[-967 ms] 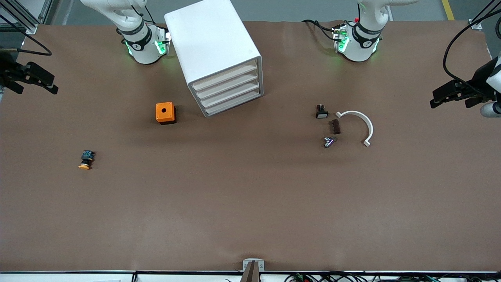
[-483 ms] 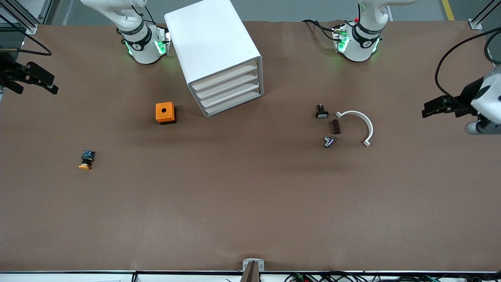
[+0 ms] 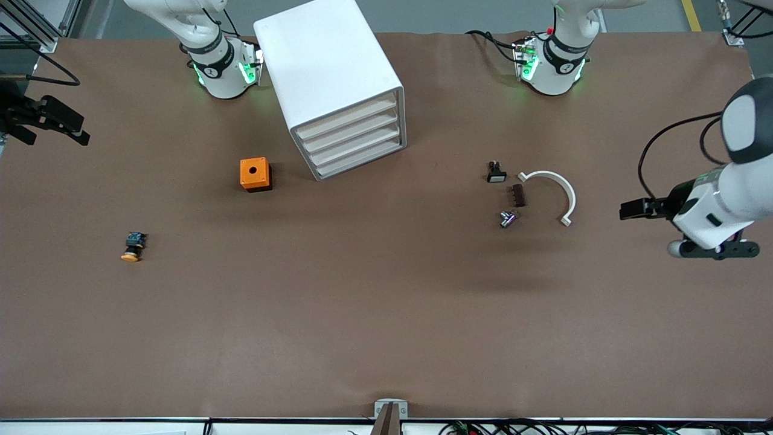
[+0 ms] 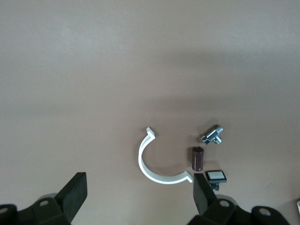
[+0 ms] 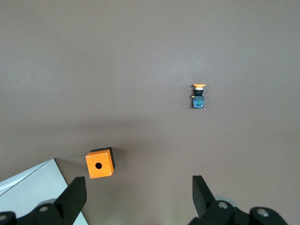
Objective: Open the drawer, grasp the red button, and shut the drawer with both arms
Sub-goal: 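Move the left gripper toward the front of the white cabinet drawer, then grasp the drawer front with the left gripper, then pull the drawer out of the cabinet with the left gripper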
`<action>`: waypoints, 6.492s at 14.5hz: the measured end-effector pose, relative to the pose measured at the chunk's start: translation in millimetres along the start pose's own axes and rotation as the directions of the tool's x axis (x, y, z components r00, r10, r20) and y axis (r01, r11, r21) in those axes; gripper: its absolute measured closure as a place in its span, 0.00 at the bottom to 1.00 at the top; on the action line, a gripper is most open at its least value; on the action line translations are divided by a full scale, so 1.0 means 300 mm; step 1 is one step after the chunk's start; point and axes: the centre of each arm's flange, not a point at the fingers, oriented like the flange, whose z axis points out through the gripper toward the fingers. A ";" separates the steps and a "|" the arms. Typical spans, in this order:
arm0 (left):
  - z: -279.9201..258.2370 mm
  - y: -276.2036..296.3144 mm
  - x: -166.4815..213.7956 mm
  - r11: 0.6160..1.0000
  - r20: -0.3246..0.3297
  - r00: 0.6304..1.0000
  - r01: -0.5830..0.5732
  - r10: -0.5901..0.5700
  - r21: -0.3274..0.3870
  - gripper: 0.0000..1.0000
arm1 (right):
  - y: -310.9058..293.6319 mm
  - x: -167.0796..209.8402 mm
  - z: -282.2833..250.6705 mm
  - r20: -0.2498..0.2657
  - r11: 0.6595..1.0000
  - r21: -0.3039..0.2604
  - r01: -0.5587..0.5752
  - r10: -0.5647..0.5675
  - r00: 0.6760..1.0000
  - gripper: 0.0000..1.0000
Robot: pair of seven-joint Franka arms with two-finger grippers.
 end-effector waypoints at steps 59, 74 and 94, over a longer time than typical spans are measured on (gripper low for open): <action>1.141 1.489 -0.461 -0.002 0.122 -0.344 0.340 -0.931 0.940 0.52 | 0.000 0.001 0.000 -0.002 1.000 0.001 -0.002 0.002 1.000 0.00; 1.172 1.542 -0.574 -0.019 0.062 -0.287 0.273 -0.956 0.962 0.92 | 0.000 0.001 -0.001 -0.003 1.000 0.001 -0.002 0.002 1.000 0.00; 1.027 1.171 -0.154 -0.067 0.130 -0.505 0.354 -0.853 0.933 0.89 | 0.030 0.219 0.264 0.092 1.000 -0.011 -0.010 0.011 0.996 0.00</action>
